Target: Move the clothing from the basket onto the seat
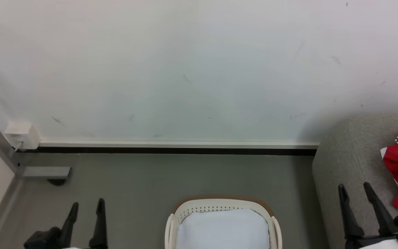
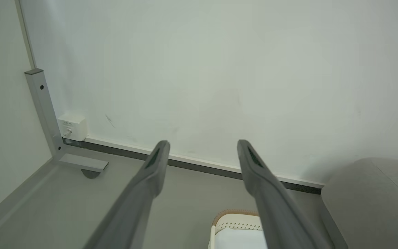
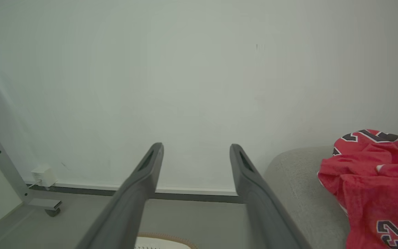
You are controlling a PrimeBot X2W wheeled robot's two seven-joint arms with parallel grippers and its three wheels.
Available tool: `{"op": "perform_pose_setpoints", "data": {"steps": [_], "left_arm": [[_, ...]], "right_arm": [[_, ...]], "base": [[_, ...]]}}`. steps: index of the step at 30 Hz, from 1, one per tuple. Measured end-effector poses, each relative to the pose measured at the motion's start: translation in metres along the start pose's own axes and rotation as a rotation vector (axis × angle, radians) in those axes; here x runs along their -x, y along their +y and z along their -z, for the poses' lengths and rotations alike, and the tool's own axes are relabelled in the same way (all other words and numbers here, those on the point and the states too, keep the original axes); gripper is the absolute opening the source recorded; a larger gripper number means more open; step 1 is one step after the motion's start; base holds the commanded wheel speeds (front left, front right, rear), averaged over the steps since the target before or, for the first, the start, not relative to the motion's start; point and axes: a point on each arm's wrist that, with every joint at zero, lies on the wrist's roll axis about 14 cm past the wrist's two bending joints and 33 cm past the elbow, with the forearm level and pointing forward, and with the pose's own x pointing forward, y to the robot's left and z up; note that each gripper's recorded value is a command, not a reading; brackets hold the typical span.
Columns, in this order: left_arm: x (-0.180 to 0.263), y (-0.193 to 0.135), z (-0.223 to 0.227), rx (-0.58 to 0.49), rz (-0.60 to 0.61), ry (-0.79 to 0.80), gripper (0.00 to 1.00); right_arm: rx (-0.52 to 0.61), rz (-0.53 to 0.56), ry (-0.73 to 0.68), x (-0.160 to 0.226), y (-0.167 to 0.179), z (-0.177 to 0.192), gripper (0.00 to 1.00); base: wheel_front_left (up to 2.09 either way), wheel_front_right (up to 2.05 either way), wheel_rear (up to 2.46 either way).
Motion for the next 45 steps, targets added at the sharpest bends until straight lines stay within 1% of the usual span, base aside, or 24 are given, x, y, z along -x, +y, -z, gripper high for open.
{"op": "perform_pose_setpoints", "data": {"steps": [2, 5, 9, 18, 33, 44, 45], "left_arm": [[0.002, -0.005, 0.003, -0.01, 0.014, 0.002, 1.0], [0.002, -0.011, 0.004, -0.025, 0.03, 0.0, 1.0], [0.001, -0.019, 0.008, -0.025, 0.052, 0.002, 1.0], [-0.005, -0.03, 0.008, -0.047, 0.093, -0.002, 1.0], [-0.01, -0.036, 0.016, -0.039, 0.111, 0.019, 1.0], [-0.011, -0.032, 0.019, -0.035, 0.1, 0.028, 1.0], [-0.01, -0.031, 0.021, -0.032, 0.097, 0.035, 0.0]], "right_arm": [[-0.002, 0.009, 0.03, 0.005, 0.002, 0.012, 1.0], [-0.01, 0.019, 0.02, 0.007, 0.004, 0.011, 1.0], [-0.024, 0.025, 0.055, 0.017, 0.007, 0.023, 1.0], [-0.035, 0.013, 0.063, 0.021, 0.013, 0.027, 1.0], [-0.038, 0.022, 0.057, 0.02, 0.01, 0.024, 1.0], [-0.039, 0.021, 0.052, 0.019, 0.01, 0.023, 1.0], [-0.04, 0.023, 0.058, 0.02, 0.01, 0.024, 0.0]], "base": [[0.0, 0.0, 0.0], [0.0, 0.0, 0.0], [0.0, 0.0, 0.0], [0.0, 0.0, 0.0], [0.0, 0.0, 0.0], [0.0, 0.0, 0.0], [0.0, 0.0, 0.0]]}}
